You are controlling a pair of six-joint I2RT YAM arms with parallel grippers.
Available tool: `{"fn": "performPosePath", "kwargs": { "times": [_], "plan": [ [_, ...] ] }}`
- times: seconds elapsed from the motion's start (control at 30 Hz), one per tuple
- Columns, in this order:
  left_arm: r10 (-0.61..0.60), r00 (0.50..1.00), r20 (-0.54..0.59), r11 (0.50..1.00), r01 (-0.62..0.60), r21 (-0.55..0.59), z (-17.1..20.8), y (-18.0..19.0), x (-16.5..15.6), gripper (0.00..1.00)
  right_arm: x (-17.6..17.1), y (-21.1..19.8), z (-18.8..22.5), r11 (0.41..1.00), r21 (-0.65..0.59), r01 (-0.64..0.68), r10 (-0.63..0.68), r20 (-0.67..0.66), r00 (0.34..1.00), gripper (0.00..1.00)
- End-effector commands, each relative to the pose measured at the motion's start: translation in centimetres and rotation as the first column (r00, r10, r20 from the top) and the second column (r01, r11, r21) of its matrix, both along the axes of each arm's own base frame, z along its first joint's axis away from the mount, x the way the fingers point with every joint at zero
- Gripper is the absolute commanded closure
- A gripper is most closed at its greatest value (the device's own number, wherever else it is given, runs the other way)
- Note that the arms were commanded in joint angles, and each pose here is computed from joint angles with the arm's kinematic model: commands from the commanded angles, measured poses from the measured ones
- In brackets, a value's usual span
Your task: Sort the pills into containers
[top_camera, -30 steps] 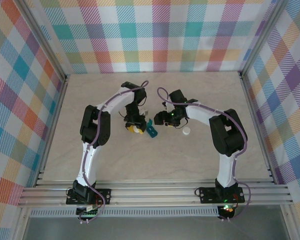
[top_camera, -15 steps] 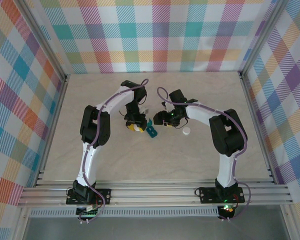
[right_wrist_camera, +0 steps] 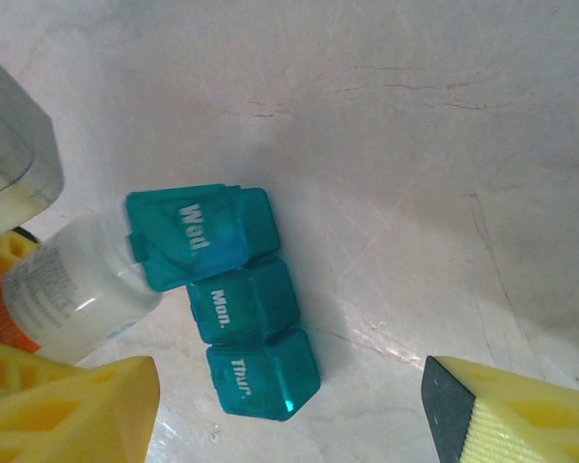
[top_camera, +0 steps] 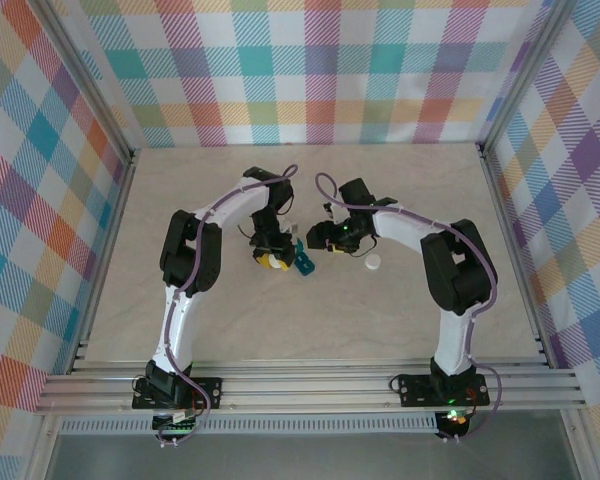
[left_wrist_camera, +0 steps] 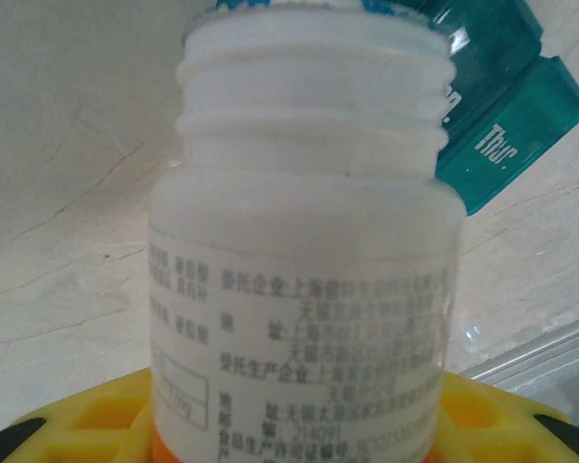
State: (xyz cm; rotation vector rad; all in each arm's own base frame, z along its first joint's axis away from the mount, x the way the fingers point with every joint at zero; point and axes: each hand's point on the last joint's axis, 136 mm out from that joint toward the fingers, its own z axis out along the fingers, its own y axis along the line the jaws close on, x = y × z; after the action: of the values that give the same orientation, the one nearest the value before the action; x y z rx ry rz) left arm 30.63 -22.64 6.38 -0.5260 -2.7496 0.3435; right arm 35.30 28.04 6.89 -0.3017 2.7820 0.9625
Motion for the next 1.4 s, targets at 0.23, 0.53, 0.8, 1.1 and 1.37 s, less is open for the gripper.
{"fn": "performPosePath", "kwargs": {
  "times": [0.23,0.53,0.8,1.1,1.37],
  "plan": [
    [-0.015,0.999,0.051,0.997,0.019,-0.072,1.6,-1.2,-0.2,1.0,-0.9,-0.5,1.0,0.999,0.026,0.037,-0.036,-0.028,0.999,0.26],
    [-0.008,0.995,0.104,0.992,0.021,-0.128,2.1,-1.7,0.2,1.0,0.1,0.1,2.0,0.998,0.037,0.05,-0.049,-0.022,0.999,0.27],
    [-0.002,0.993,0.116,0.988,0.019,-0.152,2.9,-0.8,-0.5,1.0,1.9,1.0,3.1,0.995,0.066,0.069,-0.069,-0.009,0.998,0.26],
    [0.021,0.991,0.13,0.982,0.004,-0.191,3.3,-0.6,-1.3,1.0,4.7,3.4,2.7,0.977,0.16,0.144,-0.131,-0.089,0.987,0.27],
    [0.026,0.989,0.145,0.98,0.003,-0.199,3.7,0.0,-1.7,1.0,6.7,2.9,1.2,0.937,0.189,0.292,-0.259,-0.183,0.948,0.54]
  ]
}}
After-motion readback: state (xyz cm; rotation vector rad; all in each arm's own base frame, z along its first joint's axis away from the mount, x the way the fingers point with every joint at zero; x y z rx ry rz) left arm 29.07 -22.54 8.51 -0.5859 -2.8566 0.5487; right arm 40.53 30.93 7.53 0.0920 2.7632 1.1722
